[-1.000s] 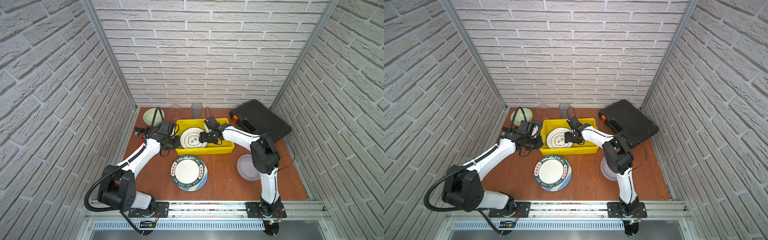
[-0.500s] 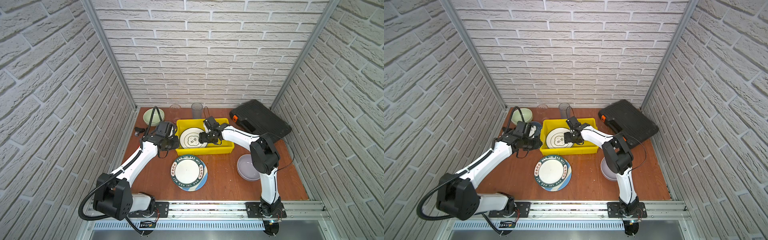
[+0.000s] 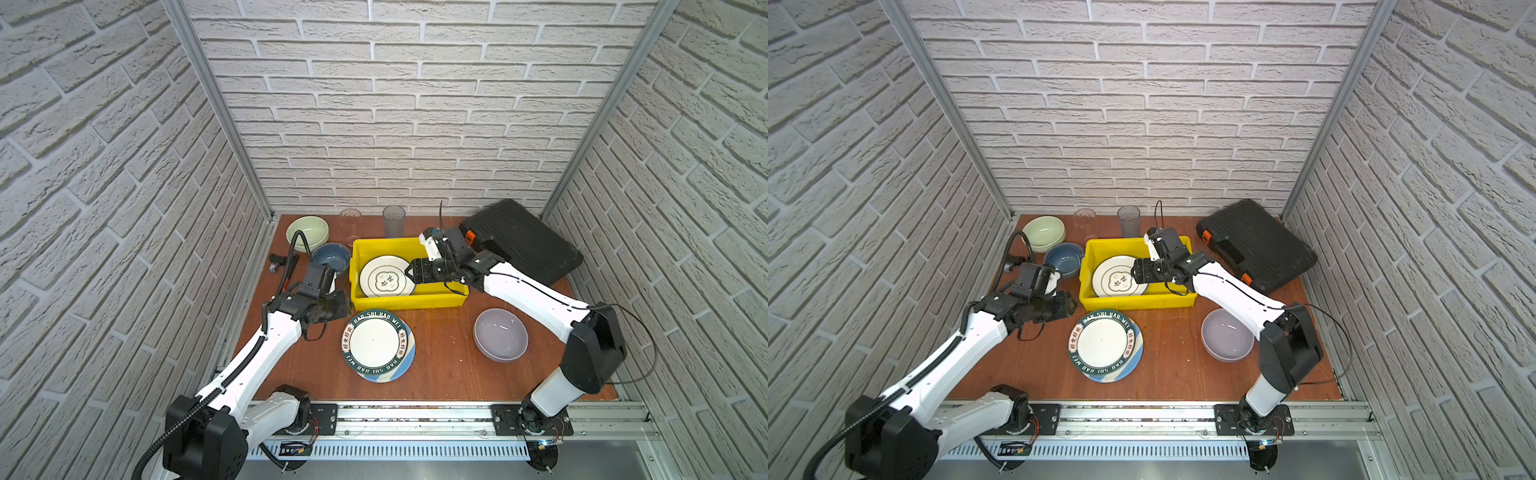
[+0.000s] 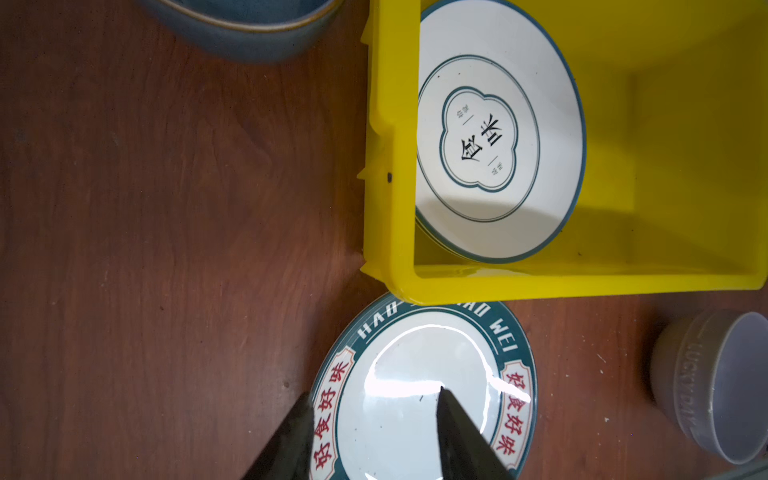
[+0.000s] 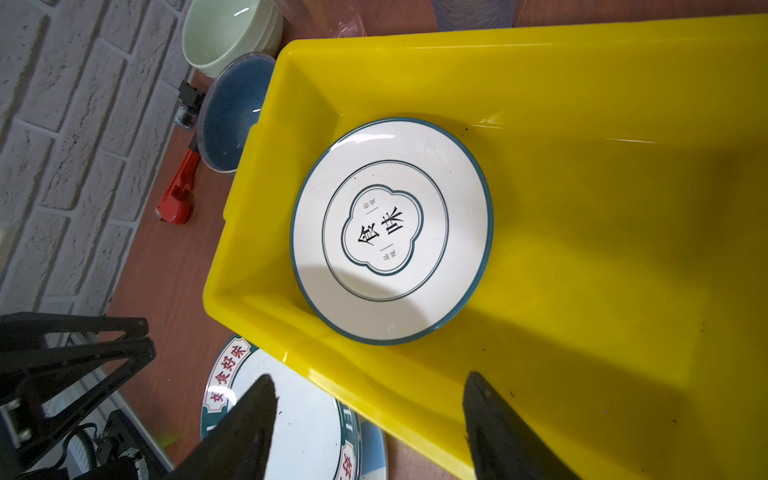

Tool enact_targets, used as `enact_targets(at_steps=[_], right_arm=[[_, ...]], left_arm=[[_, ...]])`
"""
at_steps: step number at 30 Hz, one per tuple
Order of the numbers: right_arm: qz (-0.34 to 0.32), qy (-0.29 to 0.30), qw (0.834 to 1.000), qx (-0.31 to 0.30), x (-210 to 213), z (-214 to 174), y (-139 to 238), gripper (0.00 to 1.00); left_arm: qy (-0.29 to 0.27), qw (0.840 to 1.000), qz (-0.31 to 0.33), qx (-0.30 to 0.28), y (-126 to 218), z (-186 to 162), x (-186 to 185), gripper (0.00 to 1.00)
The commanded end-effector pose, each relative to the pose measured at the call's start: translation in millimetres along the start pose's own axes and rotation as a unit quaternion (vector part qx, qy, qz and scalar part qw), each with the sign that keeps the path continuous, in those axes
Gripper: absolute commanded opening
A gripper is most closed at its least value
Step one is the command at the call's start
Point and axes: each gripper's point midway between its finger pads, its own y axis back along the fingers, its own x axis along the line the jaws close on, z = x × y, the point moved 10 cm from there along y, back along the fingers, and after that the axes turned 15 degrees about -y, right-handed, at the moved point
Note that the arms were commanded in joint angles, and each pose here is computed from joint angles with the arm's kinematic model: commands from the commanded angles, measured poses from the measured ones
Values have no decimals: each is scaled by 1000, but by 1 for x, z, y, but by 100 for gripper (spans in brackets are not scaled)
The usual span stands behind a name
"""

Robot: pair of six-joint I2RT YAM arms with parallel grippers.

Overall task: Place the mixed dishes into the plastic bin
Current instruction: 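Move the right gripper back to the plate stack while the left gripper holds it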

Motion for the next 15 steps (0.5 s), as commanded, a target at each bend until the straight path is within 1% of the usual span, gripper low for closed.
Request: enact_targets(at_steps=[1, 4, 8, 15], right_arm=[[28, -13, 999, -13, 0, -14, 17, 67], [35, -21, 999, -28, -6, -30, 32, 64], [39, -21, 999, -26, -12, -56, 43, 60], [47, -17, 998, -34, -24, -96, 45, 53]], left_arm=[[16, 999, 4, 27, -4, -15, 4, 46], [24, 999, -4, 35, -7, -23, 4, 43], [39, 998, -10, 42, -9, -38, 5, 40], [66, 996, -17, 52, -24, -62, 8, 34]])
